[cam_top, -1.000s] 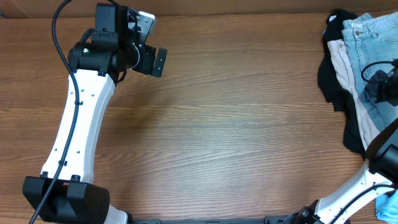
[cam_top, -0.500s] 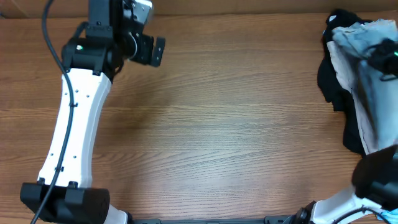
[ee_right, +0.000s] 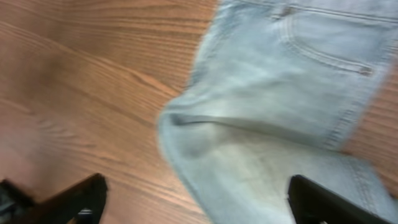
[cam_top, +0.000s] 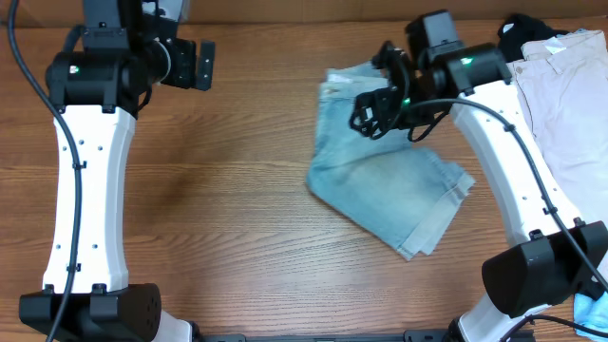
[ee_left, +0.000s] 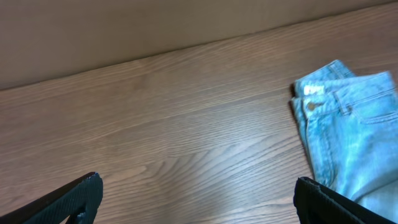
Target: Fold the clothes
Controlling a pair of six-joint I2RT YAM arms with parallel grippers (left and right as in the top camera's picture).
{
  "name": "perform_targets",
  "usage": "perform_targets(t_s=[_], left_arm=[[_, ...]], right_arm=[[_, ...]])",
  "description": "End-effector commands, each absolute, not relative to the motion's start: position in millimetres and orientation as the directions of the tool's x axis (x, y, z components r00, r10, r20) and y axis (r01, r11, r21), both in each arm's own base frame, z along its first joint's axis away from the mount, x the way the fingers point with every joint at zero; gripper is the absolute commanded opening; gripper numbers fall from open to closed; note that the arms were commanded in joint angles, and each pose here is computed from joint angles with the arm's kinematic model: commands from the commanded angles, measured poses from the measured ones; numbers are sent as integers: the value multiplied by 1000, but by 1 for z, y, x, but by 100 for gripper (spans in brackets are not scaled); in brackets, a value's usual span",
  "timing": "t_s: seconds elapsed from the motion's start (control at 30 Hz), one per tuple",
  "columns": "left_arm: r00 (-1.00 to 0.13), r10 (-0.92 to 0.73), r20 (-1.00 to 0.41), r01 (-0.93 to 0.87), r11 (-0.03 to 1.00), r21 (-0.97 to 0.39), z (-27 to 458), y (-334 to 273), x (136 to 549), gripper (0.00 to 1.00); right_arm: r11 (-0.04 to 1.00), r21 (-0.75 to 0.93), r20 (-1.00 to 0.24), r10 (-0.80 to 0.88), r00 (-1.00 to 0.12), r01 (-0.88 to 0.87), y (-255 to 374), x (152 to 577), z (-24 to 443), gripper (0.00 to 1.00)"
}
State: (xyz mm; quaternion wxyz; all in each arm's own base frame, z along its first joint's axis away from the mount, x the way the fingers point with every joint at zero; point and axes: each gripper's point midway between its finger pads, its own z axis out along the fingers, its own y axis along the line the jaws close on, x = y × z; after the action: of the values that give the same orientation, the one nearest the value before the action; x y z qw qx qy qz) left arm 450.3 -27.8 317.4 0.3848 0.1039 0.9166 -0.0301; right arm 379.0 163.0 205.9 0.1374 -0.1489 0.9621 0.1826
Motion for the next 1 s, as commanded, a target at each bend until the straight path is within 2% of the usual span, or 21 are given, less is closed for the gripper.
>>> perform_targets(t_s=[0.0,0.2,0.3,0.37,0.53,0.87,0.97], left_arm=[[-666,151,-731,193,981,27,329,-22,449,100],[-672,153,-725,217,976,5,325,-29,449,100],[-683,156,-714,242,970,-19,318,-37,451,100],[-701,157,-696,245,969,-28,309,-38,453,100],[-741,157,-653,243,969,-43,289,-38,456,100],[-773,158,-615,241,969,-54,271,-38,459,100],[-773,158,-615,241,969,-53,271,-38,459,100]], right_arm=[[949,223,-350,-135,-927,-222,125,403,207,100],[961,255,-462,22,-887,-109,63,450,215,99],[955,268,-506,29,-862,-126,52,470,208,79],[952,266,-522,11,-853,-151,52,486,191,74],[950,267,-489,-13,-872,-163,53,508,137,74],[854,470,-400,-18,-916,-222,92,524,44,75],[840,496,-365,-29,-930,-221,104,520,22,68]])
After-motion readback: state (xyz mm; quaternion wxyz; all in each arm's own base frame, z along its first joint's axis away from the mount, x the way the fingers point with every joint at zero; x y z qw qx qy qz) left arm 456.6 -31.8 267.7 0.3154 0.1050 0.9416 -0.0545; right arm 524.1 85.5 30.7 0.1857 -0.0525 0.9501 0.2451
